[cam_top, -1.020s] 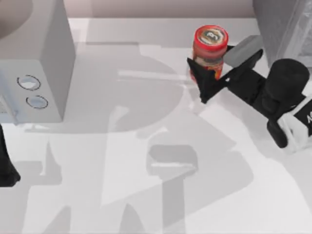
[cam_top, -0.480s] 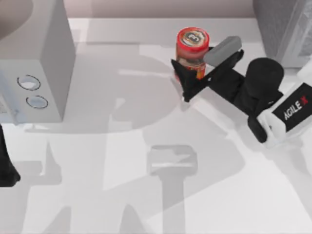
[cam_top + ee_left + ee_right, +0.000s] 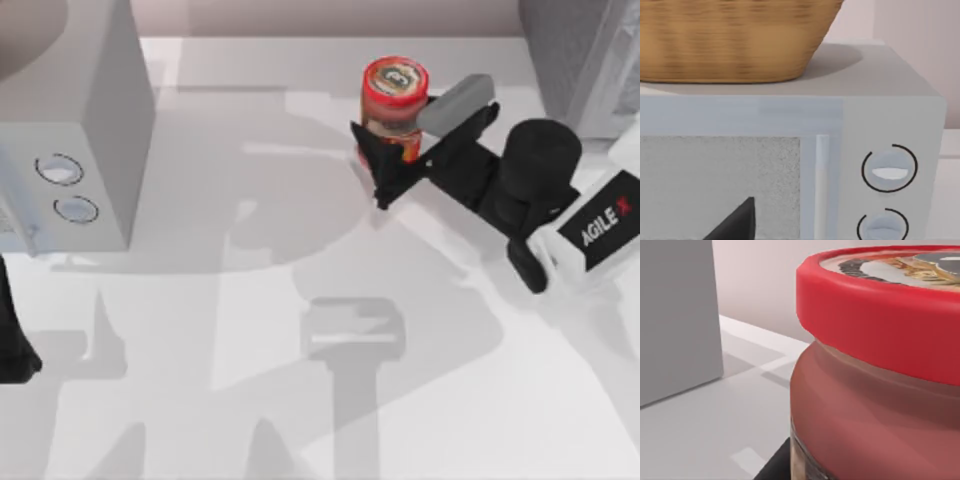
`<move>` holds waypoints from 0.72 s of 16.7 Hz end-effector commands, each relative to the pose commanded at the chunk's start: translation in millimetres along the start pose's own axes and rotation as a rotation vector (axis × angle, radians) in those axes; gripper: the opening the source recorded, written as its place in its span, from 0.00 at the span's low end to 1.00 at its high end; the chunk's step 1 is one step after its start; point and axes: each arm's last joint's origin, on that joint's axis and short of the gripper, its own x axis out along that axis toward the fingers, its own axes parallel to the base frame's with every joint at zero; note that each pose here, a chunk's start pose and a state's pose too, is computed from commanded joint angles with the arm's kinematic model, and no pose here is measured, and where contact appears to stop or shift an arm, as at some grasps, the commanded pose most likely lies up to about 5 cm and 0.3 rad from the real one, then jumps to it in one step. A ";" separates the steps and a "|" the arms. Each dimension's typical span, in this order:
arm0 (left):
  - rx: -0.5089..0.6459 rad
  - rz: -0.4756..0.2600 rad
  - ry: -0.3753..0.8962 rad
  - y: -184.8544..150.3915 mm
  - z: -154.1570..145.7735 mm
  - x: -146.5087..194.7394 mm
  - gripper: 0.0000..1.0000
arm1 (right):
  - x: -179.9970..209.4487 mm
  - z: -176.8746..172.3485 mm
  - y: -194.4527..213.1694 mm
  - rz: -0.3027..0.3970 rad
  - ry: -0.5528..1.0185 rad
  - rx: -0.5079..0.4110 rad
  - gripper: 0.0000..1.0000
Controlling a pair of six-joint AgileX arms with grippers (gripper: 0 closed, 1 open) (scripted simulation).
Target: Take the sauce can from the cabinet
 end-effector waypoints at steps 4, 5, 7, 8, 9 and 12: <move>0.000 0.000 0.000 0.0 0.0 0.0 1.00 | 0.0 0.0 0.0 0.000 0.000 0.000 0.75; 0.000 0.000 0.000 0.0 0.0 0.0 1.00 | 0.0 0.0 0.0 0.000 0.000 0.000 0.83; 0.000 0.000 0.000 0.0 0.0 0.0 1.00 | 0.0 0.0 0.0 0.000 0.000 0.000 0.98; 0.000 0.000 0.000 0.0 0.0 0.0 1.00 | 0.0 0.0 0.0 0.000 0.000 0.000 1.00; 0.000 0.000 0.000 0.0 0.0 0.0 1.00 | 0.0 0.0 0.0 0.000 0.000 0.000 1.00; 0.000 0.000 0.000 0.0 0.0 0.0 1.00 | 0.0 0.0 0.0 0.000 0.000 0.000 1.00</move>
